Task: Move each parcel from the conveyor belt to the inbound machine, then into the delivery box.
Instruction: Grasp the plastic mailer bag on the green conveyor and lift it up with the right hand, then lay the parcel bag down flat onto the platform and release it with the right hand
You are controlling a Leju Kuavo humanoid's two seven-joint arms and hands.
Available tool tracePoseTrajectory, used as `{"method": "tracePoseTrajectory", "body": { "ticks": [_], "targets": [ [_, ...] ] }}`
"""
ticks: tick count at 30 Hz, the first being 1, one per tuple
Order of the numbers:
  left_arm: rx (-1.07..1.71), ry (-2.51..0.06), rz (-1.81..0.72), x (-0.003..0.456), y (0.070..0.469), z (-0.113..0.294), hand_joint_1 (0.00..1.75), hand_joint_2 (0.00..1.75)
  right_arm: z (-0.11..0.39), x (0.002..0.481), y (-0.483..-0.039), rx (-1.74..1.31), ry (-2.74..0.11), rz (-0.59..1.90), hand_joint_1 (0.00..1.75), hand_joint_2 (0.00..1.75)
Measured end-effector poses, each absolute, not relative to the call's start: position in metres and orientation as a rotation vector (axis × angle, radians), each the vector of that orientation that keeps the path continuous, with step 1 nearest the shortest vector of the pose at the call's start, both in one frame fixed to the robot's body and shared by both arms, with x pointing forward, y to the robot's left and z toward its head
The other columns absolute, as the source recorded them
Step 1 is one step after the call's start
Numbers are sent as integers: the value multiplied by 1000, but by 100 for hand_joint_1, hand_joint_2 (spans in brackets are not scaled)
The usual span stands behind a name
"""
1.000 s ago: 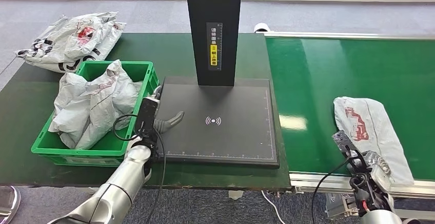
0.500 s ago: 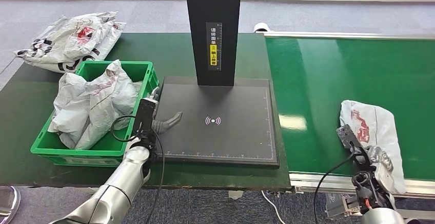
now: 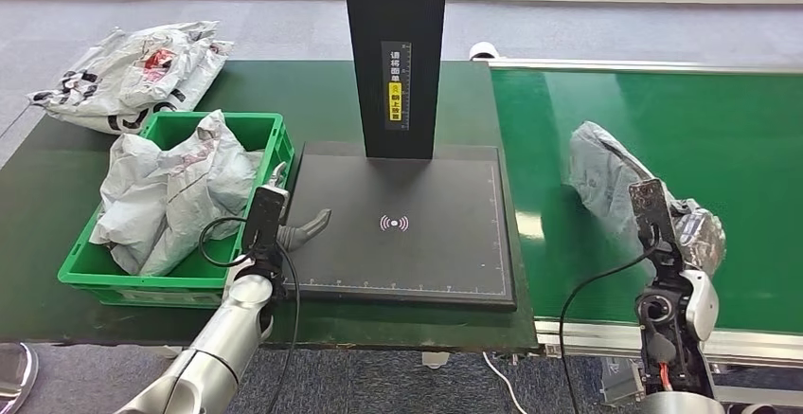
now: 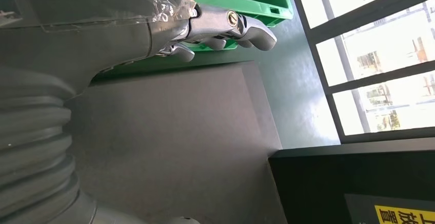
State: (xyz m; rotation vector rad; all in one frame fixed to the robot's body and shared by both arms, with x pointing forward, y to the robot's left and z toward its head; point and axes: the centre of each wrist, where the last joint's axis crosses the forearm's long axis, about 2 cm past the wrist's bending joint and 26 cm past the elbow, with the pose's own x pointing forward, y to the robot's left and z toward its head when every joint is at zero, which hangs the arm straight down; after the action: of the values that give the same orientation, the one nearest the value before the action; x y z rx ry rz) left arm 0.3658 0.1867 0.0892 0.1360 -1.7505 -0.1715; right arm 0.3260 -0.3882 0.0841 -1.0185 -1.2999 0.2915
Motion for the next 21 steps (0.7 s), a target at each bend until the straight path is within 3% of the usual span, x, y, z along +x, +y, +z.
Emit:
{"method": "tracePoseTrajectory", "body": {
  "ticks": [4, 9, 16, 21],
  "targets": [
    [155, -1762, -186, 367, 187, 91, 0, 175, 104, 336, -360, -1006, -1450, 335, 175, 175],
    [175, -1784, -198, 372, 187, 96, 0, 175, 131, 346, -291, -887, -1601, 486, 175, 175],
    [176, -1795, -207, 378, 184, 104, 0, 175, 127, 325, -197, -664, -1674, 754, 175, 175],
    [173, -1799, -210, 382, 182, 108, 0, 175, 124, 312, -169, -591, -1703, 832, 175, 175]
  ]
}}
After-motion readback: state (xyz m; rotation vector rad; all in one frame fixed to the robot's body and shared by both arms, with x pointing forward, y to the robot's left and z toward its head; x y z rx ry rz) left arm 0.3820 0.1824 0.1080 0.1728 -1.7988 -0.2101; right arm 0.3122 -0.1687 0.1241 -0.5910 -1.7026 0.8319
